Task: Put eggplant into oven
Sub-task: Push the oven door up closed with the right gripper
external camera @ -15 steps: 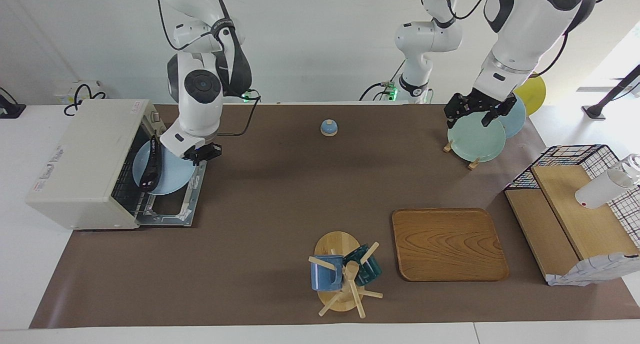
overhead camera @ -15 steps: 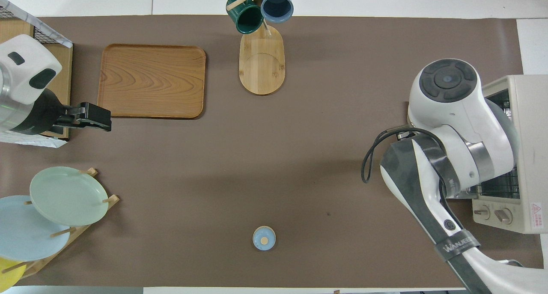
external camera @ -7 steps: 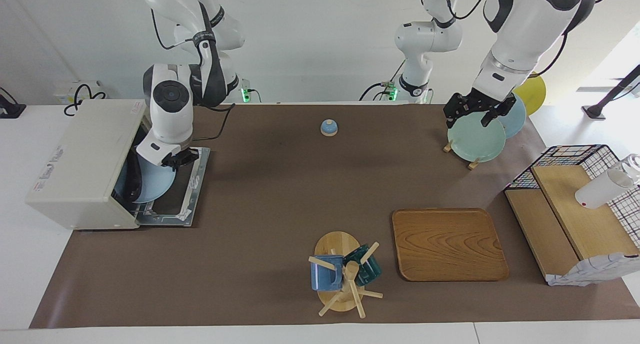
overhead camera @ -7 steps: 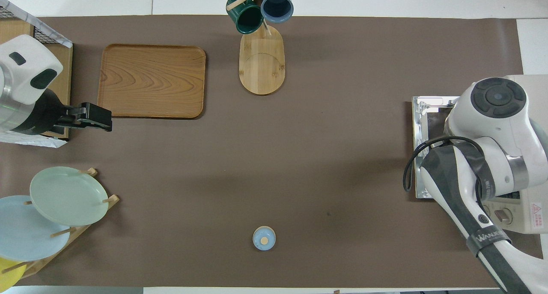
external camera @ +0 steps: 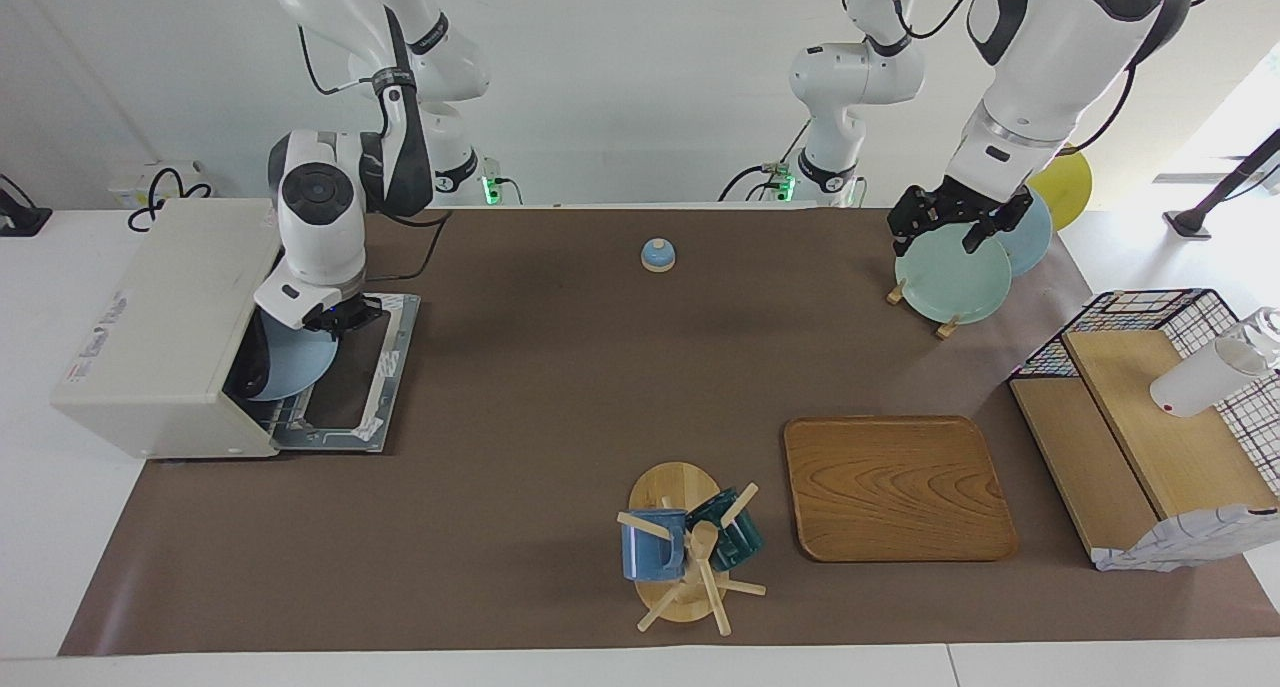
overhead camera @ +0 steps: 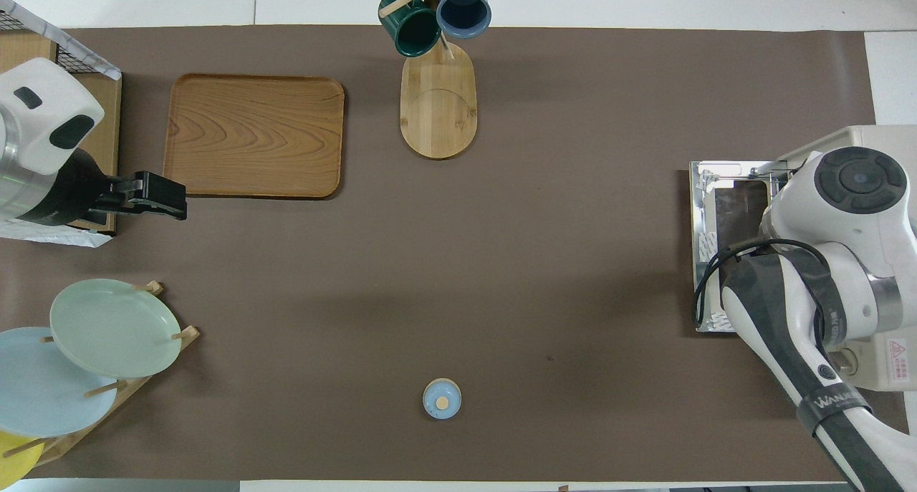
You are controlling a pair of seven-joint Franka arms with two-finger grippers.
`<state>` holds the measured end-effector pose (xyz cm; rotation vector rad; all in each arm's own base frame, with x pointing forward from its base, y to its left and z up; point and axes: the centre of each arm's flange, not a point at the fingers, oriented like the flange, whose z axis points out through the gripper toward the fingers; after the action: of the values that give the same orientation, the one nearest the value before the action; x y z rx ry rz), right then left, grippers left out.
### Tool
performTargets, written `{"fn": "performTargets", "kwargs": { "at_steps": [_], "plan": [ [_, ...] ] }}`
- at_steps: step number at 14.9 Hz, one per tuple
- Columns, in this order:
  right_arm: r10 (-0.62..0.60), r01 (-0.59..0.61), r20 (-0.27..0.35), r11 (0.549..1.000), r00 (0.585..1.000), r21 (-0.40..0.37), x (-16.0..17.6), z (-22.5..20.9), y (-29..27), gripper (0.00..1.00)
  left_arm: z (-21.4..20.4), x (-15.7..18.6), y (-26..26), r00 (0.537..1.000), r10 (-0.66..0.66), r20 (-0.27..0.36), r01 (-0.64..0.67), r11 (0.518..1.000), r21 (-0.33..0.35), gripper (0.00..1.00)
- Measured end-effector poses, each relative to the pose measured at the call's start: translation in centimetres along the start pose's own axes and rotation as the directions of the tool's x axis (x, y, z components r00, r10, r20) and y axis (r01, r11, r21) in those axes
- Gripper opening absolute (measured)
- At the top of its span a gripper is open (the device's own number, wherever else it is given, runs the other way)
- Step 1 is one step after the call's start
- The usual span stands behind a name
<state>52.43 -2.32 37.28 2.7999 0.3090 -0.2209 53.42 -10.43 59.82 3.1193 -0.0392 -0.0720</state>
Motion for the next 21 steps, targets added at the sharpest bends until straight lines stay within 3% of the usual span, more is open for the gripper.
{"fn": "performTargets", "kwargs": {
  "at_steps": [3,7,11,14,21],
  "plan": [
    [0.006,-0.006,-0.002,1.000,1.000,0.019,0.0,-0.2,-0.3,0.33,0.0,0.0,0.0,1.000,0.000,0.000,0.000,1.000,0.000,1.00],
    [0.006,-0.003,-0.041,0.998,0.999,0.067,1.1,-3.6,-1.8,0.41,0.0,0.0,0.0,1.000,0.000,0.000,0.000,1.000,0.000,1.00],
    [-0.014,0.023,-0.125,0.998,0.992,0.067,2.5,-5.2,-6.8,0.01,0.0,0.0,0.0,1.000,-0.001,0.000,0.001,1.000,0.000,1.00],
    [0.007,0.007,-0.164,0.997,0.986,0.083,3.1,-2.6,-8.2,0.01,0.0,0.0,0.0,1.000,-0.001,0.000,0.001,1.000,0.000,1.00],
    [0.080,-0.068,-0.106,0.992,0.991,0.110,3.8,2.9,-9.9,0.01,0.0,0.0,0.0,1.000,-0.001,0.000,0.001,1.000,0.000,1.00]
  ]
}}
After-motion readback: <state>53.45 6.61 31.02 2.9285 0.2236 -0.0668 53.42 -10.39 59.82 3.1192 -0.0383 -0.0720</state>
